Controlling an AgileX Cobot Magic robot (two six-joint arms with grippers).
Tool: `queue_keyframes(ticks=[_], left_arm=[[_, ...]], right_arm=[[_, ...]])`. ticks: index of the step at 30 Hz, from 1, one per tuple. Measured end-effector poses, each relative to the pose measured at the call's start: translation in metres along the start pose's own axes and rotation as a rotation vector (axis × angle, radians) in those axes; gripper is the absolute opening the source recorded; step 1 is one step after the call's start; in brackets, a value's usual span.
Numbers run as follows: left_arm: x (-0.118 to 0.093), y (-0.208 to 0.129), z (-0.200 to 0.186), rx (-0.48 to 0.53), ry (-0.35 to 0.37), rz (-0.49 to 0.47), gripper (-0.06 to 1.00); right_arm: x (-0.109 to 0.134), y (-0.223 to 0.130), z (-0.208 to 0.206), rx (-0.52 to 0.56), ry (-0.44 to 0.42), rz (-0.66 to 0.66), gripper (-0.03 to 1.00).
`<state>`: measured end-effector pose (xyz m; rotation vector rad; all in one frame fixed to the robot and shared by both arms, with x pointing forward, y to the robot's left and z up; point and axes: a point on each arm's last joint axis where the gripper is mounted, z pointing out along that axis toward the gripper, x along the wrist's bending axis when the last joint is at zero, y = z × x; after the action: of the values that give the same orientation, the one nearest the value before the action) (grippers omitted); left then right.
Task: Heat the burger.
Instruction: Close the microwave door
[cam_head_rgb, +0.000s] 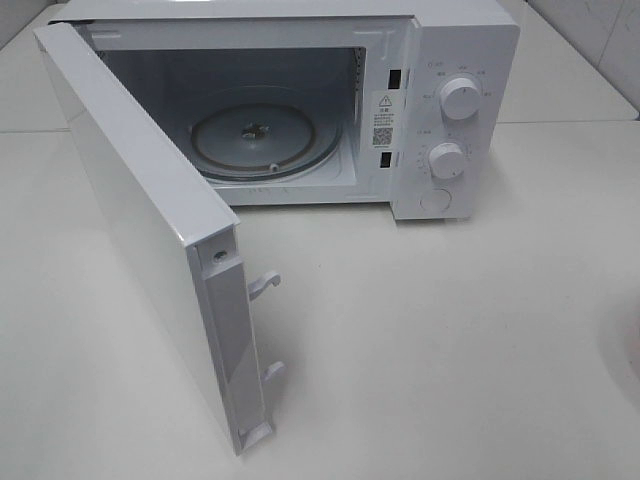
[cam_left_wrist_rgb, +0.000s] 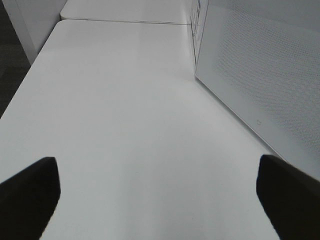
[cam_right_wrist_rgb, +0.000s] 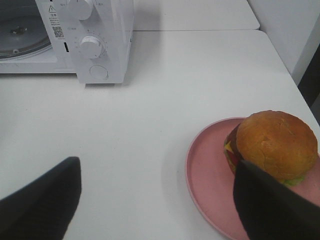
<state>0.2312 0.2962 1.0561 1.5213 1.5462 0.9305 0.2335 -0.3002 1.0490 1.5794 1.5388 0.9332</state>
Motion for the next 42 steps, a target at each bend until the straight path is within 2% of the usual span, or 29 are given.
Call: queue_keyframes(ticks=[16,22,24,25,26,27,28,29,30,31,32,33,34,35,36,37,42], left_arm=[[0.0,0.0,0.0,0.0,0.0,0.0,0.99],[0.0,0.016,0.001,-0.078,-0.006,-0.006,0.92],[0.0,0.029,0.007,-0.127,-0.003,-0.01,0.79],[0.0,0.029,0.007,-0.127,-0.003,-0.01,0.79],[0.0,0.037,0.014,-0.148,-0.004,-0.015,0.66],[0.001,0.041,0.018,-0.153,-0.005,-0.018,0.59],[0.001,0.041,0.018,-0.153,-0.005,-0.018,0.59],[0.001,0.047,0.026,-0.15,-0.009,-0.027,0.47],[0.0,0.052,0.034,-0.134,-0.017,-0.041,0.4],[0.0,0.052,0.034,-0.134,-0.017,-0.041,0.4],[0.0,0.055,0.039,-0.128,-0.02,-0.048,0.28],[0.0,0.055,0.039,-0.128,-0.02,-0.048,0.28],[0.001,0.06,0.049,-0.118,-0.021,-0.057,0.14],[0.001,0.063,0.054,-0.11,-0.02,-0.06,0.07],[0.001,0.063,0.054,-0.11,-0.02,-0.06,0.07],[0.002,0.067,0.066,-0.102,-0.017,-0.068,0.01],[0.006,0.071,0.095,-0.141,0.001,-0.081,0.0]], right_arm=[[0.0,0.0,0.0,0.0,0.0,0.0,0.75],[0.0,0.0,0.0,0.0,0.0,0.0,0.75],[0.0,0.0,0.0,0.0,0.0,0.0,0.75],[0.0,0.0,0.0,0.0,0.0,0.0,0.75],[0.0,0.0,0.0,0.0,0.0,0.0,0.75],[0.0,0.0,0.0,0.0,0.0,0.0,0.75],[0.0,0.0,0.0,0.0,0.0,0.0,0.75],[0.0,0.0,0.0,0.0,0.0,0.0,0.75],[0.0,0.0,0.0,0.0,0.0,0.0,0.75],[0.0,0.0,0.0,0.0,0.0,0.0,0.75],[0.0,0.0,0.0,0.0,0.0,0.0,0.75],[0.0,0.0,0.0,0.0,0.0,0.0,0.75],[0.0,0.0,0.0,0.0,0.0,0.0,0.75],[0.0,0.0,0.0,0.0,0.0,0.0,0.75],[0.0,0.0,0.0,0.0,0.0,0.0,0.75],[0.0,0.0,0.0,0.0,0.0,0.0,0.75],[0.0,0.0,0.0,0.0,0.0,0.0,0.75]])
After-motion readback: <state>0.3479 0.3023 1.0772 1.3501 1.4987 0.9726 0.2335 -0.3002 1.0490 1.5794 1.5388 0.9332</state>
